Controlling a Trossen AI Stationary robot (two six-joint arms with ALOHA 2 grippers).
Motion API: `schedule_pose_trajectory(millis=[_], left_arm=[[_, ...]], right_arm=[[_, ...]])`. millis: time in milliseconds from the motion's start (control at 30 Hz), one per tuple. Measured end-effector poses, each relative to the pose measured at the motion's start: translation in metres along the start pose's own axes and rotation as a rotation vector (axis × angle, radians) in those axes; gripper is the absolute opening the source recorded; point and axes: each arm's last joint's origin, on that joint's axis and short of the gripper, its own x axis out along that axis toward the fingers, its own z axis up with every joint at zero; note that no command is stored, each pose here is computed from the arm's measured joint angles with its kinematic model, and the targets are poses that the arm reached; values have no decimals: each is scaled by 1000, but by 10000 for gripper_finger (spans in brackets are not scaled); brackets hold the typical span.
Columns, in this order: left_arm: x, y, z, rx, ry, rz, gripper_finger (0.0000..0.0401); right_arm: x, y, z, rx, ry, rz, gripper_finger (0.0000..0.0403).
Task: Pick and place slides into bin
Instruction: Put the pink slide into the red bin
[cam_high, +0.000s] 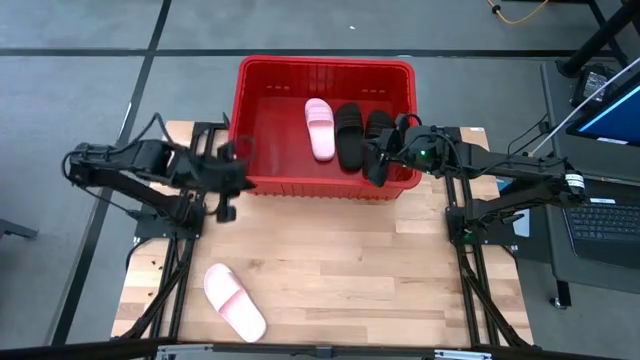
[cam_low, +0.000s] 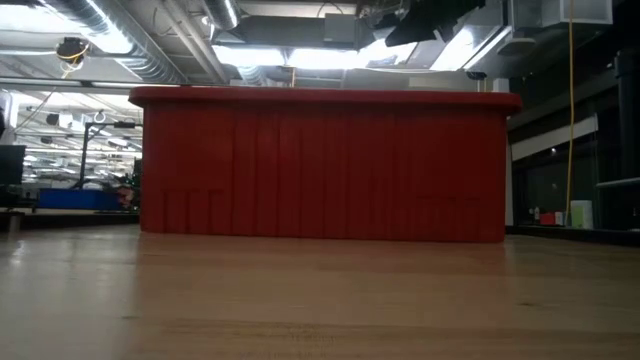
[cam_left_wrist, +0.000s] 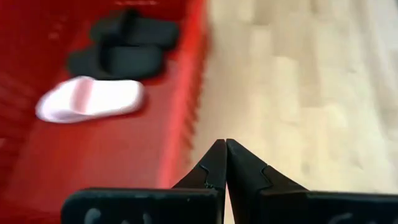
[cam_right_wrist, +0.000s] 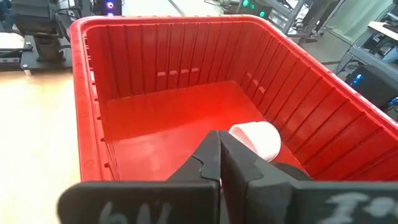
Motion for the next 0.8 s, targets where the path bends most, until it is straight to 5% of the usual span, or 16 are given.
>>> schedule_pose_trajectory(millis=[367,567,800], left_arm=[[-9,-59,-20,-109,142,-123,1],[2,-87,-22,-262,173,-43,1],[40,-126,-19,-321,237,130,1]], right_arm=[[0,0,1,-60,-8,-4,4],[1,-5,2,-95,-24,-3,4],[5,-14,2,-152,-70,158,4]])
